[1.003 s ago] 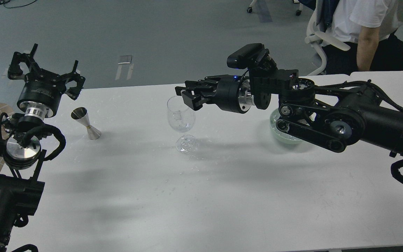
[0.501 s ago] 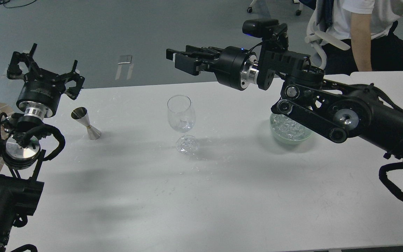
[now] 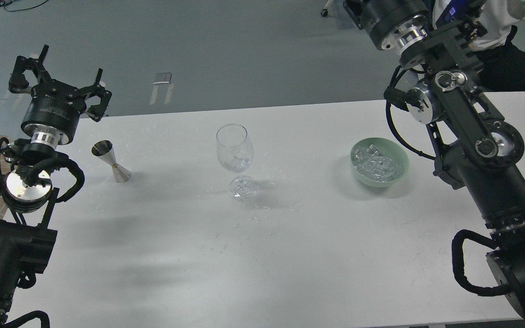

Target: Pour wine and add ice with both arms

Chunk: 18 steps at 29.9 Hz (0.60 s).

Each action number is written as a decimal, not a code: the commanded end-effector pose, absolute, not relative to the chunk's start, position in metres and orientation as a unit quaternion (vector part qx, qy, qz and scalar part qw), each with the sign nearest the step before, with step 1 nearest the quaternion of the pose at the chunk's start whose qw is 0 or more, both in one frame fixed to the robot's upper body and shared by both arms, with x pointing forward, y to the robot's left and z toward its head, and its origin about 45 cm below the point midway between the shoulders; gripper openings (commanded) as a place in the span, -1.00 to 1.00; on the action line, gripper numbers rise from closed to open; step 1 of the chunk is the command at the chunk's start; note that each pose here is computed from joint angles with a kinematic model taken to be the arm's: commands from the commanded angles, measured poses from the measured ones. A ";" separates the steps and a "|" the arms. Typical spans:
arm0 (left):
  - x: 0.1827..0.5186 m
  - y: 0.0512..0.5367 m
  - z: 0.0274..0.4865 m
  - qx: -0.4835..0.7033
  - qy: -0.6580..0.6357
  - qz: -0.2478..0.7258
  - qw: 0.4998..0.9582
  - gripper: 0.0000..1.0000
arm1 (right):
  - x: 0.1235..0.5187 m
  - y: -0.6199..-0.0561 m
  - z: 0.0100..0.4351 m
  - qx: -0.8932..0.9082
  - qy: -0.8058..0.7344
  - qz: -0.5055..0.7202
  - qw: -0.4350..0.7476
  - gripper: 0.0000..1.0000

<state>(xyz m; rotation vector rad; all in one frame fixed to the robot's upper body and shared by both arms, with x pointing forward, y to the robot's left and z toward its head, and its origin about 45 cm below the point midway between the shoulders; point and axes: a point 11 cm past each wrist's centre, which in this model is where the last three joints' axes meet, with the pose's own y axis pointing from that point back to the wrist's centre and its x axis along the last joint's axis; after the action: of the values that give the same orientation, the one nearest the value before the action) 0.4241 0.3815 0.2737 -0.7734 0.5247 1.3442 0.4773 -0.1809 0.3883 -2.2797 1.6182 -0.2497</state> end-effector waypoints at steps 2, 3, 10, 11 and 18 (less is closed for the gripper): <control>0.421 0.379 0.283 -0.345 0.213 0.572 0.713 0.95 | 0.488 -0.206 0.373 -0.767 0.594 0.040 0.241 1.00; 0.421 0.377 0.283 -0.345 0.211 0.565 0.719 0.95 | 0.491 -0.214 0.368 -0.753 0.599 0.072 0.261 1.00; 0.420 0.365 0.280 -0.362 0.221 0.545 0.723 0.95 | 0.498 -0.259 0.312 -0.678 0.635 0.204 0.307 1.00; 0.420 0.364 0.279 -0.361 0.222 0.546 0.722 0.95 | 0.497 -0.264 0.308 -0.673 0.639 0.209 0.309 1.00; 0.425 0.360 0.277 -0.349 0.231 0.553 0.720 0.95 | 0.488 -0.276 0.287 -0.660 0.648 0.221 0.308 1.00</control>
<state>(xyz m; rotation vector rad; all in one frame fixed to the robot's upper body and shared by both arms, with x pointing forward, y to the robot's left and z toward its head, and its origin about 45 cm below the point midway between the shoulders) 0.4226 0.3625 0.2771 -0.7817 0.5050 1.2221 0.4893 -0.2752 0.2884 -1.7461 1.7155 0.5837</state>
